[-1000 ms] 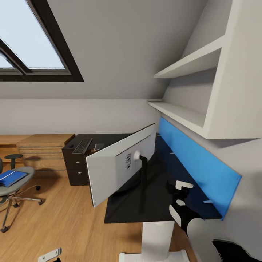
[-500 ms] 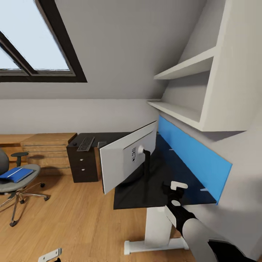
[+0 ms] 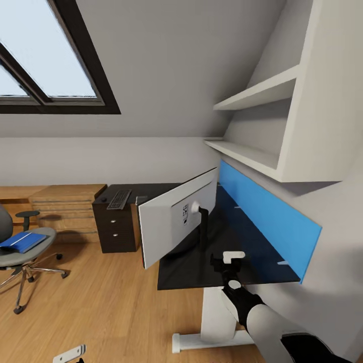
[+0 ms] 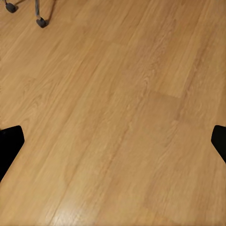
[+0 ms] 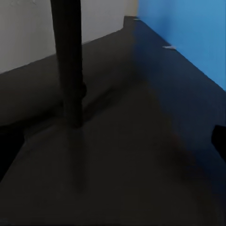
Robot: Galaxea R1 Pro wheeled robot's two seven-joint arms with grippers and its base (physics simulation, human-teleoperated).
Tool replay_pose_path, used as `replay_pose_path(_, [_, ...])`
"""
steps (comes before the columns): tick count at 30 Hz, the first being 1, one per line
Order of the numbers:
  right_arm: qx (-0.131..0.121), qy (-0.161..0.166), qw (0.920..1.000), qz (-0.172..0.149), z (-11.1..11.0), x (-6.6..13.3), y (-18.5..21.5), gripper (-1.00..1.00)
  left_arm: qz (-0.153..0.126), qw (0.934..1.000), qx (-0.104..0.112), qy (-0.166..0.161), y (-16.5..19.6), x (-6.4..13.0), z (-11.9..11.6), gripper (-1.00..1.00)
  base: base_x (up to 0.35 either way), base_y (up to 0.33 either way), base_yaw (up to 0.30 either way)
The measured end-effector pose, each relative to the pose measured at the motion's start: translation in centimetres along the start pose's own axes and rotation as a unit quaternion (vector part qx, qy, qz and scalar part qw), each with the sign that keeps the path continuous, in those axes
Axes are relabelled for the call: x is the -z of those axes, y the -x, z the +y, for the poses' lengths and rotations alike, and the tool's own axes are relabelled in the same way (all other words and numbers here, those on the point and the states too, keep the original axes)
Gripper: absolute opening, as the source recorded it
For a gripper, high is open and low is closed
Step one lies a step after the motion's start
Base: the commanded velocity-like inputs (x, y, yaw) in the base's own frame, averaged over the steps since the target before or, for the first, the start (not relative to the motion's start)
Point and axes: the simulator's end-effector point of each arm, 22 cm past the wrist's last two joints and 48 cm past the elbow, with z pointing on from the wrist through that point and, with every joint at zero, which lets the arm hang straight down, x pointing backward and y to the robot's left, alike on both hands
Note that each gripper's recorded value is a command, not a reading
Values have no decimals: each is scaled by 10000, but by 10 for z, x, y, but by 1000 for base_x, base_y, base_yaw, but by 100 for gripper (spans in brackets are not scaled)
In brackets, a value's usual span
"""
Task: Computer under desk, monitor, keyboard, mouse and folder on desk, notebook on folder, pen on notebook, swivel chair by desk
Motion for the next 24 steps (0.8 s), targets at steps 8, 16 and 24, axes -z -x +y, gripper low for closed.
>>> replay_pose_path(8, [186,470,9981,343,22,-4,1,100,2,10000,1,-5,0,0,-1,100,0,0,0])
replay_pose_path(16, [-84,630,9967,506,29,-2,-8,100,-2,10000,-1,-9,0,0,-1,100,0,0,0])
replay_pose_path(24, [-258,629,9973,275,28,0,-5,100,-11,10000,11,-16,0,1,-1,100,101,29,0])
